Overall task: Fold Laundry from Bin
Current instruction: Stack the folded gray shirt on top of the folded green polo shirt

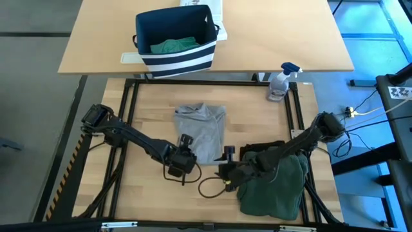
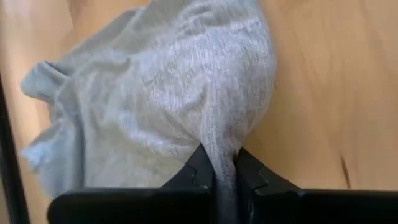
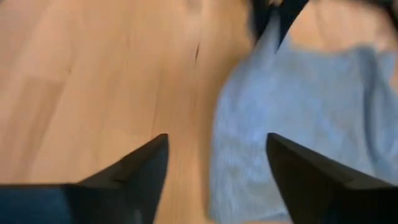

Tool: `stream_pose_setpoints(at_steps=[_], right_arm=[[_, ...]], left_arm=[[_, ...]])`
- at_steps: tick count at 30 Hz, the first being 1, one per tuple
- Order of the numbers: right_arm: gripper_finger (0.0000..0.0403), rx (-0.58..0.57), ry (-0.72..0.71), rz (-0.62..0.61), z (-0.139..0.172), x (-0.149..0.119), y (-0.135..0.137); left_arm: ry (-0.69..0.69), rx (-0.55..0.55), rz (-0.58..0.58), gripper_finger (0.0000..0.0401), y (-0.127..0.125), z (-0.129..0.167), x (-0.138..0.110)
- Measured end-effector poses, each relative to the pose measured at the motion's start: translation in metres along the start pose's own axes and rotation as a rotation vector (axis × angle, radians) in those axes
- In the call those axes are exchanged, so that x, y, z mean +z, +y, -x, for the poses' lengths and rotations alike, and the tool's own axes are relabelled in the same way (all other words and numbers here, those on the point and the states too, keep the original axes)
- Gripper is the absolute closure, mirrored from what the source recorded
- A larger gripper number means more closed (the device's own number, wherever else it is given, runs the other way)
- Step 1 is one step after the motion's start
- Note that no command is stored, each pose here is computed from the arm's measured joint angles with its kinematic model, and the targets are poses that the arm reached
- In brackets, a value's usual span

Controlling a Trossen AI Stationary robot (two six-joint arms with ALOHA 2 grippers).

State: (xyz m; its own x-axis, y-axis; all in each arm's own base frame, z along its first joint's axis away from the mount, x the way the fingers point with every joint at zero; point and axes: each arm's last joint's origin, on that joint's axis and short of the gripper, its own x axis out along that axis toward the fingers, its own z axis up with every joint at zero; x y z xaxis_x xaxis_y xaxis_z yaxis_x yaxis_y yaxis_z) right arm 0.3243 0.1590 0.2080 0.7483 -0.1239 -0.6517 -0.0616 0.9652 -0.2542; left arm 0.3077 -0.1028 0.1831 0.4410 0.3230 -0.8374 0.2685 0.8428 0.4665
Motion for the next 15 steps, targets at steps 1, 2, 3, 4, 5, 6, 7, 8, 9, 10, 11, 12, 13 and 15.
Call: stream_pose_setpoints(at_steps=[1, 2, 3, 4, 5, 6, 7, 8, 9, 10, 11, 12, 13, 15], right_arm=[[0.0126, -0.003, 0.021, 0.000, -0.006, -0.004, 0.003], [0.0109, -0.004, 0.041, -0.005, -0.012, -0.008, 0.005], [0.0092, -0.006, 0.049, -0.008, -0.020, -0.012, 0.008], [0.0078, -0.017, 0.052, -0.008, -0.026, -0.014, 0.011], [0.0065, -0.046, 0.060, 0.000, -0.032, -0.018, 0.013], [0.0055, -0.076, 0.058, 0.003, -0.038, -0.021, 0.014], [0.0047, -0.109, 0.038, -0.004, -0.043, -0.021, 0.016], [0.0043, -0.145, 0.021, -0.011, -0.045, -0.021, 0.016], [0.0040, -0.173, 0.009, -0.018, -0.047, -0.021, 0.016], [0.0039, -0.184, -0.017, -0.050, -0.049, -0.019, 0.017], [0.0039, -0.183, -0.040, -0.079, -0.051, -0.017, 0.016], [0.0038, -0.180, -0.053, -0.101, -0.053, -0.016, 0.016], [0.0038, -0.178, -0.060, -0.107, -0.054, -0.016, 0.017], [0.0038, -0.181, -0.070, -0.112, -0.058, -0.017, 0.019]], left_arm=[[0.002, -0.004, -0.002, 0.0391, 0.002, 0.004, 0.003], [0.001, -0.014, -0.002, 0.0391, 0.004, 0.007, 0.006], [-0.001, -0.025, 0.000, 0.0391, 0.005, 0.009, 0.008], [0.002, -0.036, 0.002, 0.0391, 0.006, 0.011, 0.009], [0.001, -0.047, 0.006, 0.0391, 0.008, 0.013, 0.010], [-0.001, -0.060, 0.018, 0.0391, 0.008, 0.014, 0.012], [-0.006, -0.073, 0.033, 0.0391, 0.009, 0.014, 0.012], [-0.007, -0.085, 0.045, 0.0391, 0.010, 0.014, 0.013], [-0.001, -0.093, 0.057, 0.0391, 0.011, 0.014, 0.012], [0.002, -0.097, 0.069, 0.0391, 0.012, 0.013, 0.012], [0.000, -0.097, 0.083, 0.0391, 0.012, 0.013, 0.013], [0.001, -0.098, 0.096, 0.0391, 0.014, 0.013, 0.013], [0.004, -0.100, 0.104, 0.0391, 0.015, 0.013, 0.013], [0.006, -0.104, 0.128, 0.0391, 0.018, 0.011, 0.012]])
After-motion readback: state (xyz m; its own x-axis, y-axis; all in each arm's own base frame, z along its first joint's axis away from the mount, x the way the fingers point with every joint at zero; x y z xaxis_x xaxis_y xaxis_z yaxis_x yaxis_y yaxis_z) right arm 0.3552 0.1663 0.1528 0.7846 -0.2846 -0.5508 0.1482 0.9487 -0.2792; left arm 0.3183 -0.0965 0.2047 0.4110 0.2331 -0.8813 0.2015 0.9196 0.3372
